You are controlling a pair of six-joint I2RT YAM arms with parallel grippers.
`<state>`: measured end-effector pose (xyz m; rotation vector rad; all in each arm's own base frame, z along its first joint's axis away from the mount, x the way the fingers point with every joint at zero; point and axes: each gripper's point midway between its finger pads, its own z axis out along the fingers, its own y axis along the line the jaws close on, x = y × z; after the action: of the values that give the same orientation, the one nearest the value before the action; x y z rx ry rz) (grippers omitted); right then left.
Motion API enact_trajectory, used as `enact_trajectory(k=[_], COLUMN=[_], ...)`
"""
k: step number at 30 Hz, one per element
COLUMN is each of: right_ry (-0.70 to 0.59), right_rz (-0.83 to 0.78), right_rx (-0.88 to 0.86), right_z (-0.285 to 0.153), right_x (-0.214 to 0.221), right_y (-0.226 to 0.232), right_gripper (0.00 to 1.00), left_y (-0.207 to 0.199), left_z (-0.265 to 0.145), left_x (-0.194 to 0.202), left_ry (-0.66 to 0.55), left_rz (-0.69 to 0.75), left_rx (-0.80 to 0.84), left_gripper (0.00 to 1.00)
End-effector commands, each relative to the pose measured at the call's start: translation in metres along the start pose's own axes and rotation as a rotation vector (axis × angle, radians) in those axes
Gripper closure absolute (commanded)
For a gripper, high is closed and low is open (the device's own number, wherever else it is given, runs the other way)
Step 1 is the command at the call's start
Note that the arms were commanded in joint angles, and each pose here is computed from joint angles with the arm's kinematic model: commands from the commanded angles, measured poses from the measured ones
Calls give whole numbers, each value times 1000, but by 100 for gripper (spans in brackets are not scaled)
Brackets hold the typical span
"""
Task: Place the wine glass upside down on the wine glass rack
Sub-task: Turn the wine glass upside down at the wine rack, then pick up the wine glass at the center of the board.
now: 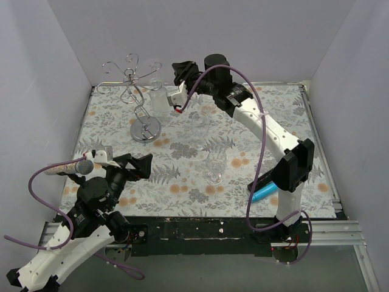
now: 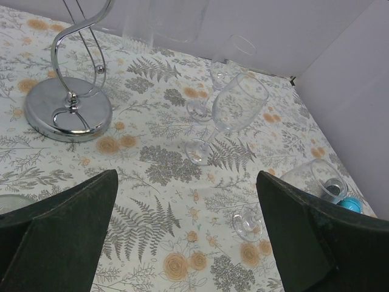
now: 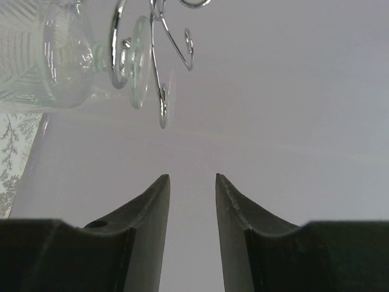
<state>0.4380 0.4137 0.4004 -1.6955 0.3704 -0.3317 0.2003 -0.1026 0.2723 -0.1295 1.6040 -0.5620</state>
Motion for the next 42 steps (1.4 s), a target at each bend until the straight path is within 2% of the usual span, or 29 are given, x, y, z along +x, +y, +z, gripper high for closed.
enact_trajectory(k=[1,8,12,17,24,32,42], right_ry=[18,21,41,72,110,121,94], right_rz=[69,284,421,601,743,954,1136], right_rx=[63,32,-12,-53,-54,-32,-77], right_z=[-38,-71,-91,-118,-160,-199,-231], right_x=[-8,-23,-31,-44,-49,-28,-22], right_y=[-36,-39,-26,-11,5,19,50], right_gripper=[55,43,38,28,16,14,14], left_y=[2,5,-1,-12,-22,-30,-12], left_z=[-4,-13,-15,-14,-4,-7,-13], left_x=[-3,-14,-12,-9,2,9,34], left_ry=[-15,-69,-47,32,210,309,430], left_rz=[-15,-73,-106,-125,-93,-141,-143], left_rx=[-4,8,34,41,-31,-53,-189], left_gripper=[2,2,2,2,2,2,2])
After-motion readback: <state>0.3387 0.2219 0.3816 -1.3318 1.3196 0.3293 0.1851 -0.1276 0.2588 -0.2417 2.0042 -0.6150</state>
